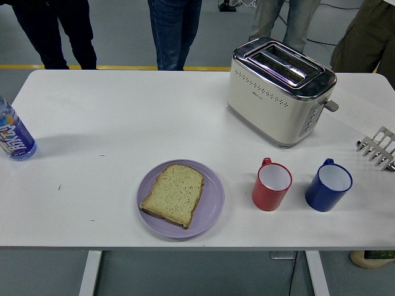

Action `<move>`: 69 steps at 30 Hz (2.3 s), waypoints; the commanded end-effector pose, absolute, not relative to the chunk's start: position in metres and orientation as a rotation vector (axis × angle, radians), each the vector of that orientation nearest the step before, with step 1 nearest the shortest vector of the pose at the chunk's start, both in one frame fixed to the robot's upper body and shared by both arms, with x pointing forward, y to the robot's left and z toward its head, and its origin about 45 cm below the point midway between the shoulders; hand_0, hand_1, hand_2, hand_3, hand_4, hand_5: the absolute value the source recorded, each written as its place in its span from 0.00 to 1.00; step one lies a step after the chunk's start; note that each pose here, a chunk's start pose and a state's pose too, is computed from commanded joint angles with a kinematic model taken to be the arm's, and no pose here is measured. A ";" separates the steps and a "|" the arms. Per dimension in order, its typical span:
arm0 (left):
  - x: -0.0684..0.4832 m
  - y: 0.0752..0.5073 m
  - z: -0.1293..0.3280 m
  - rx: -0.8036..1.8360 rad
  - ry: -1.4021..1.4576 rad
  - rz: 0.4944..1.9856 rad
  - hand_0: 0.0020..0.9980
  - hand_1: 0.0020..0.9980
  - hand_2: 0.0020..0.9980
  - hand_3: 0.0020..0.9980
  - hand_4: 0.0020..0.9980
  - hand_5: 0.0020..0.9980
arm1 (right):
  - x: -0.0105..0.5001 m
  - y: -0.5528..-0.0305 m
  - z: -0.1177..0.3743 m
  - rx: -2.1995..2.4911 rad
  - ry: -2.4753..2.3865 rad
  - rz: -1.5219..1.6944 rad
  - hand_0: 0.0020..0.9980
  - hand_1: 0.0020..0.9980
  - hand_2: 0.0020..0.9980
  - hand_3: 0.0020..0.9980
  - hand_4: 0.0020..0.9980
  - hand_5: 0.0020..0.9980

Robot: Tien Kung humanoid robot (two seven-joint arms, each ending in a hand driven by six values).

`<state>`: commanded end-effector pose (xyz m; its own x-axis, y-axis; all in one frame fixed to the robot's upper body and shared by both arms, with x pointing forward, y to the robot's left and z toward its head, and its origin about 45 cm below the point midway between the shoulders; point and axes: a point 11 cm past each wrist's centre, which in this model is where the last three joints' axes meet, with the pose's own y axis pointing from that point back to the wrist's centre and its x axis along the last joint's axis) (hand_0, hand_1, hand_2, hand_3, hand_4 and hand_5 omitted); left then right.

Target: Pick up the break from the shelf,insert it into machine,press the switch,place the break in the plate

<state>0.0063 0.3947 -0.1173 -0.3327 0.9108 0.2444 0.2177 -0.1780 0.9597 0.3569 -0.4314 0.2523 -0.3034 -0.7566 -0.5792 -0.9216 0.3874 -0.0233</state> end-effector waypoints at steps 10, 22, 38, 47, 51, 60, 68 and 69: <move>0.003 0.395 -0.117 1.327 1.514 1.554 0.38 0.50 0.65 0.77 0.64 1.00 | 0.345 -0.441 0.232 -1.366 2.180 0.476 0.75 0.69 0.70 0.66 0.51 0.23; 0.007 0.395 -0.117 1.318 1.509 1.558 0.38 0.50 0.65 0.77 0.64 1.00 | 0.333 -0.451 0.214 -1.288 2.206 0.522 0.75 0.69 0.69 0.66 0.51 0.23; 0.010 0.395 -0.117 1.316 1.503 1.556 0.38 0.50 0.65 0.77 0.64 1.00 | 0.327 -0.451 0.200 -1.241 2.204 0.570 0.75 0.69 0.69 0.66 0.51 0.23; 0.011 0.396 -0.117 1.313 1.501 1.556 0.38 0.50 0.65 0.78 0.64 1.00 | 0.324 -0.453 0.194 -1.193 2.187 0.600 0.75 0.69 0.69 0.65 0.50 0.24; 0.011 0.395 -0.117 1.312 1.501 1.557 0.38 0.50 0.65 0.78 0.64 1.00 | 0.324 -0.453 0.194 -1.199 2.184 0.603 0.75 0.69 0.69 0.65 0.50 0.24; 0.011 0.395 -0.117 1.312 1.502 1.558 0.38 0.50 0.65 0.77 0.64 1.00 | 0.323 -0.452 0.191 -1.198 2.185 0.614 0.74 0.68 0.69 0.65 0.50 0.23; 0.011 0.395 -0.117 1.311 1.502 1.558 0.38 0.50 0.65 0.77 0.64 1.00 | 0.323 -0.453 0.191 -1.197 2.187 0.611 0.74 0.68 0.69 0.65 0.50 0.24; 0.012 0.395 -0.117 1.311 1.502 1.558 0.38 0.50 0.65 0.77 0.64 1.00 | 0.323 -0.453 0.191 -1.196 2.187 0.612 0.74 0.68 0.69 0.65 0.50 0.24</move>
